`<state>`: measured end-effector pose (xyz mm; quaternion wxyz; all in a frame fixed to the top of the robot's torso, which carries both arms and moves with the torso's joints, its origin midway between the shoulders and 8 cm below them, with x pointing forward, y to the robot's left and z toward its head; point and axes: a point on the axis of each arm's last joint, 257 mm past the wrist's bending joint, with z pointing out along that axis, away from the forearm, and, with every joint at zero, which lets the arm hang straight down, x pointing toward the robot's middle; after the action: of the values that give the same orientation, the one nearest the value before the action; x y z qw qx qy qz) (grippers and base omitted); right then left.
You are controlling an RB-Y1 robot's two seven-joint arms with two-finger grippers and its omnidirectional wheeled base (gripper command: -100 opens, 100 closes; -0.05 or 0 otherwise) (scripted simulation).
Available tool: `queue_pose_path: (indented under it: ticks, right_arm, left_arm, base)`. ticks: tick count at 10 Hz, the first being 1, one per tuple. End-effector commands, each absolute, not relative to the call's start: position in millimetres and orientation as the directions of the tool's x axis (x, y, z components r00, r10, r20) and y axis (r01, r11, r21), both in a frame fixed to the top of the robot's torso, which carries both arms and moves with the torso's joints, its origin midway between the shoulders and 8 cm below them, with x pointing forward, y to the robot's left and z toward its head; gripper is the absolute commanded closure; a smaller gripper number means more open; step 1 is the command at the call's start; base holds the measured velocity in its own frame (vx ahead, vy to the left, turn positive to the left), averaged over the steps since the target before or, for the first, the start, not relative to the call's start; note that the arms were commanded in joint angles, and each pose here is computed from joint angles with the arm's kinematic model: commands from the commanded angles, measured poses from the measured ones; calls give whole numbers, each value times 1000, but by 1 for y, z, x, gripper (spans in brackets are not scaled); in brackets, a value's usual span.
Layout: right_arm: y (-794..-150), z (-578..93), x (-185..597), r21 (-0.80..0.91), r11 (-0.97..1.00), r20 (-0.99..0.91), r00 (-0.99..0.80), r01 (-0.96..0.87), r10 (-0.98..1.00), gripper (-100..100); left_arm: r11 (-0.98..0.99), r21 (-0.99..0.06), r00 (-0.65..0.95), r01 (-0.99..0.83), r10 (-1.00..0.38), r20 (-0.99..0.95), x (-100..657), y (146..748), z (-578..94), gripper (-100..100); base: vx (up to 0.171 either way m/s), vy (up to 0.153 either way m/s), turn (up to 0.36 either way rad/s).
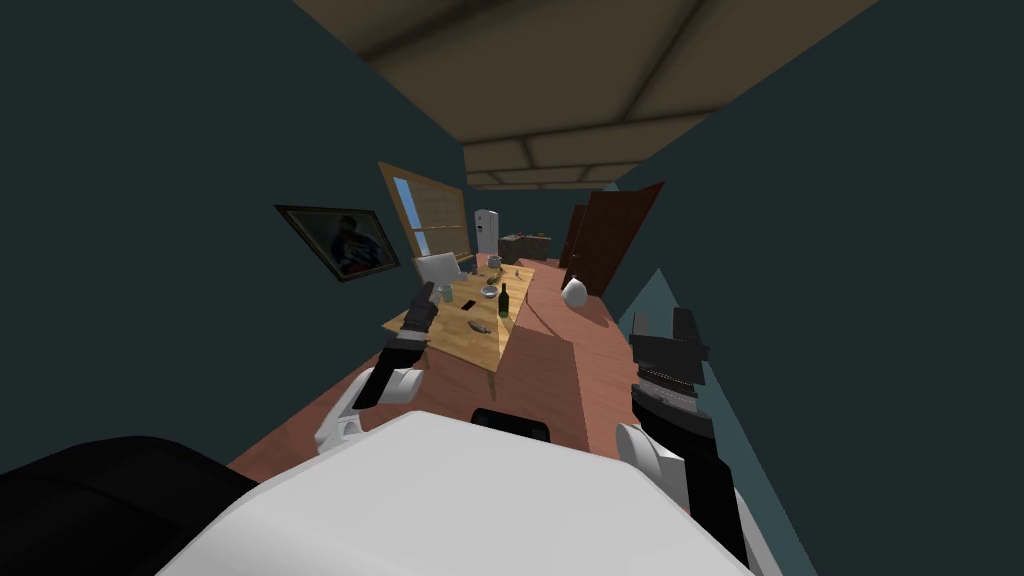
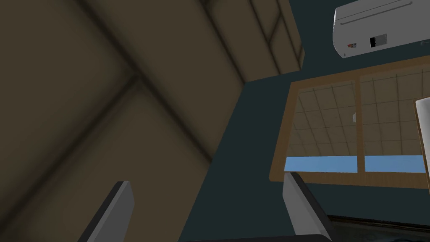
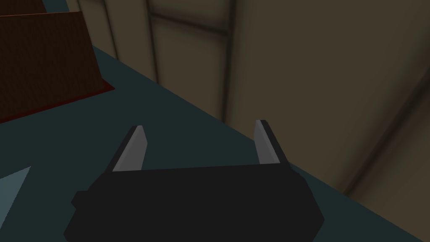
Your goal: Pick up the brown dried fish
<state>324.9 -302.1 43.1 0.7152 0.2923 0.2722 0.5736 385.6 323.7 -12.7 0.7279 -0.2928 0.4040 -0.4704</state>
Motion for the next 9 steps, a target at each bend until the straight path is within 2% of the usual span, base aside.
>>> queue_pose_path:
  ticks: [1,3,9]
  right_arm:
    - [-302,43,325,730,171,-54,194,-661,980,0]
    - [-302,43,325,730,171,-54,194,-661,980,0]
    - [-302,43,325,730,171,-54,194,-661,980,0]
  left_arm:
    - [403,-823,232,400,-913,-334,398,334,-25,-100]
    - [432,-844,241,319,-898,-369,414,359,-45,-100]
    - [466,-874,261,140,-868,-422,437,411,-86,-100]
  base:
    - [-6,-89,35]
    - [3,-148,51]
    - [13,-96,31]
